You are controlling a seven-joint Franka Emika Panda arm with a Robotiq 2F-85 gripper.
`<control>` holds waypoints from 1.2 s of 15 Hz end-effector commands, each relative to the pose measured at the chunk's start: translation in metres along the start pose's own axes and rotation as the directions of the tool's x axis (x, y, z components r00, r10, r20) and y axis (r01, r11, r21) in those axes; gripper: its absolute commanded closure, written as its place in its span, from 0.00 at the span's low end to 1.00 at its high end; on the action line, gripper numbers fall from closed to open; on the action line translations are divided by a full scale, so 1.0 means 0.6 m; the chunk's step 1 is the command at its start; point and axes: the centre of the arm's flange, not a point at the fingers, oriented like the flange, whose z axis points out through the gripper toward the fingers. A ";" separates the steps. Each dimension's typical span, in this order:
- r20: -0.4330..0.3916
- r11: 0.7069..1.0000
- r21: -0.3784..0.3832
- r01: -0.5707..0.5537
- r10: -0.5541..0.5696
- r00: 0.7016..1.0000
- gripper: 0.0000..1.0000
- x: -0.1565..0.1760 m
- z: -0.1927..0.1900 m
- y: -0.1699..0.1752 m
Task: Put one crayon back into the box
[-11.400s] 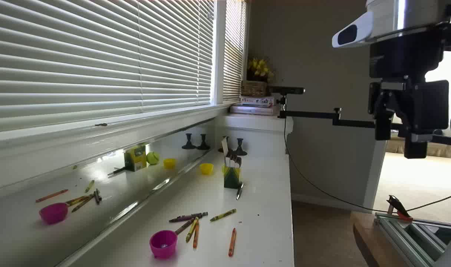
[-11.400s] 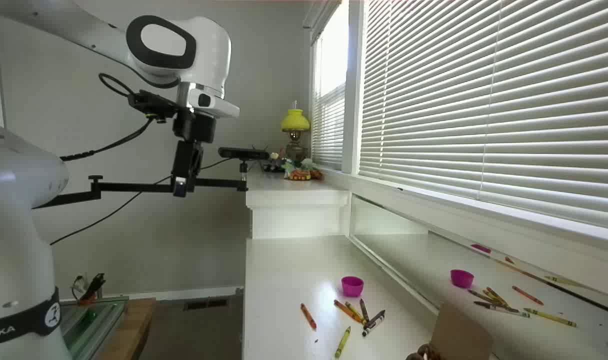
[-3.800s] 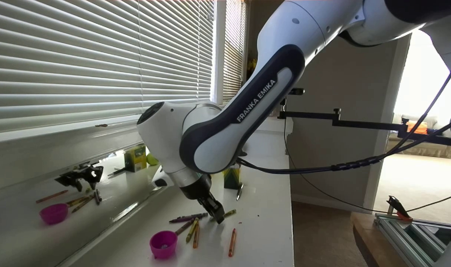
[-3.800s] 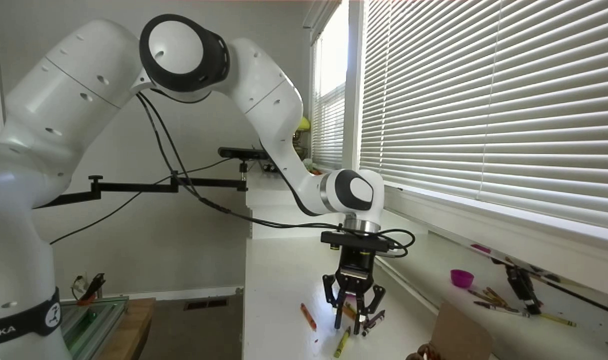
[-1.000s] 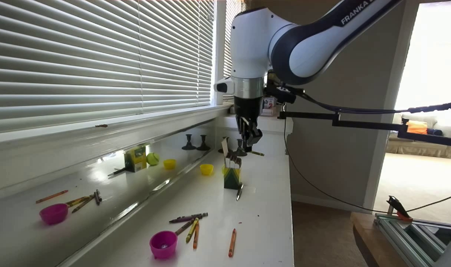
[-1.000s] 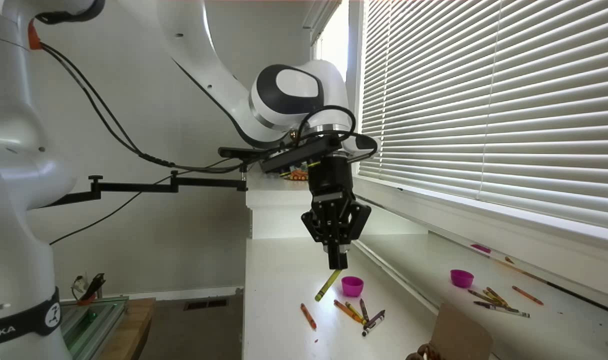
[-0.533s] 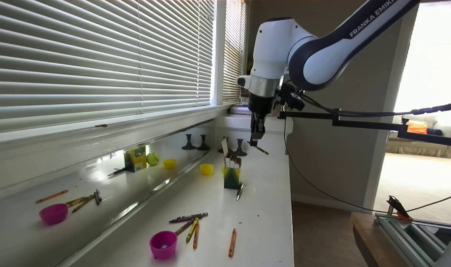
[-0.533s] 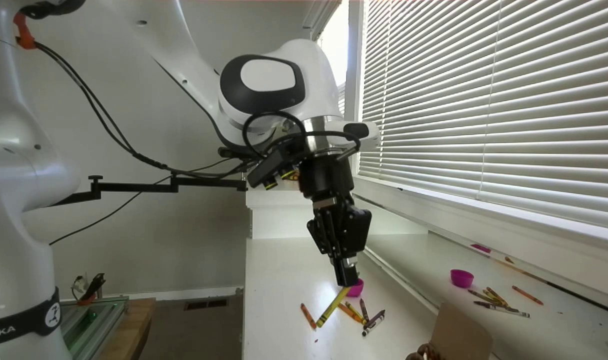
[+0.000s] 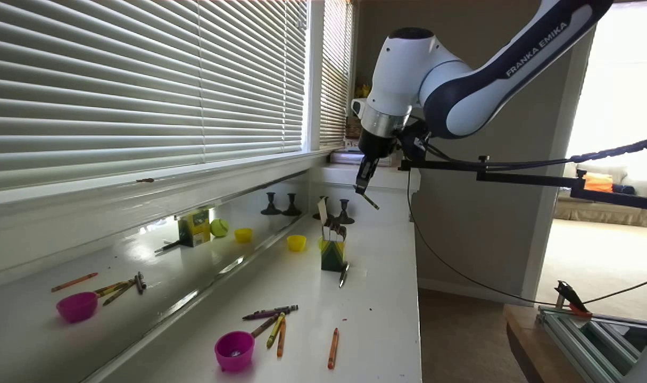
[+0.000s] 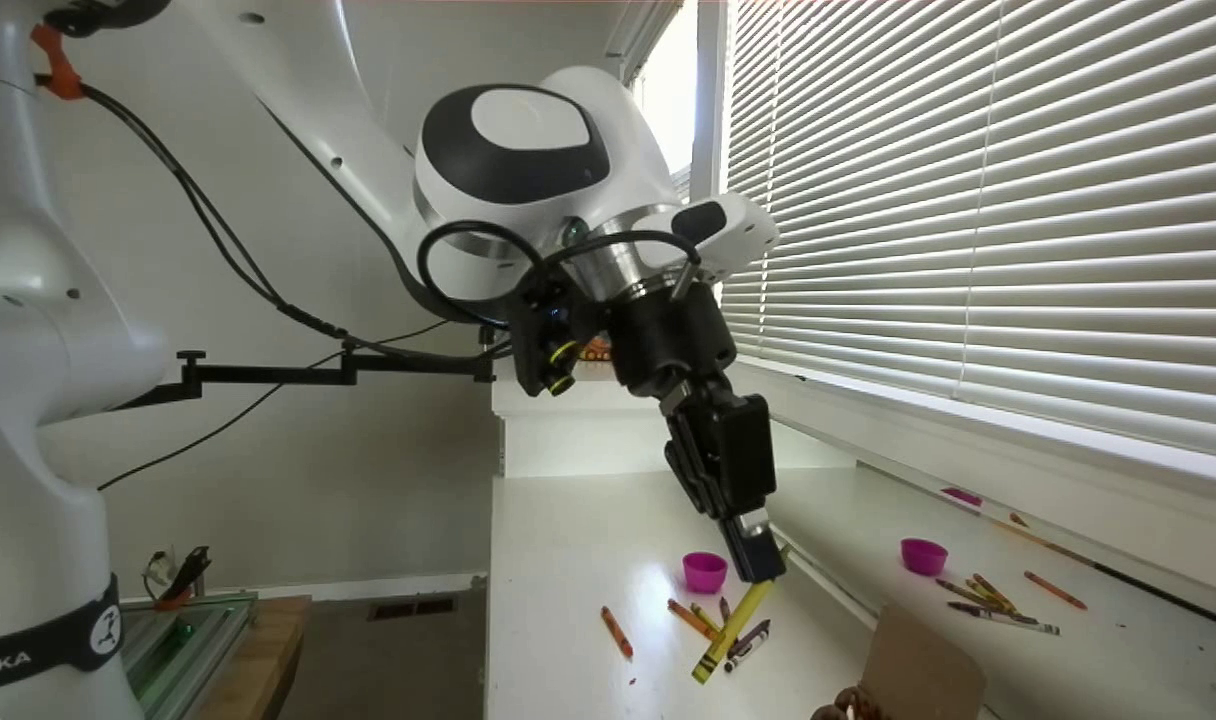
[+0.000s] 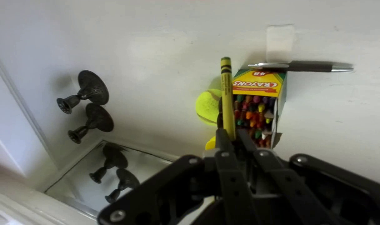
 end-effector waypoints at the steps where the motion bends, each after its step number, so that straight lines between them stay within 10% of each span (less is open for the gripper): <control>1: -0.062 0.988 -0.099 -0.116 0.111 0.992 0.98 -0.007 0.004 -0.017; 7: -0.132 0.924 -0.249 -0.291 0.265 0.955 0.98 0.006 -0.002 -0.021; 18: -0.205 0.912 -0.212 -0.352 0.311 0.928 0.98 0.022 -0.001 -0.059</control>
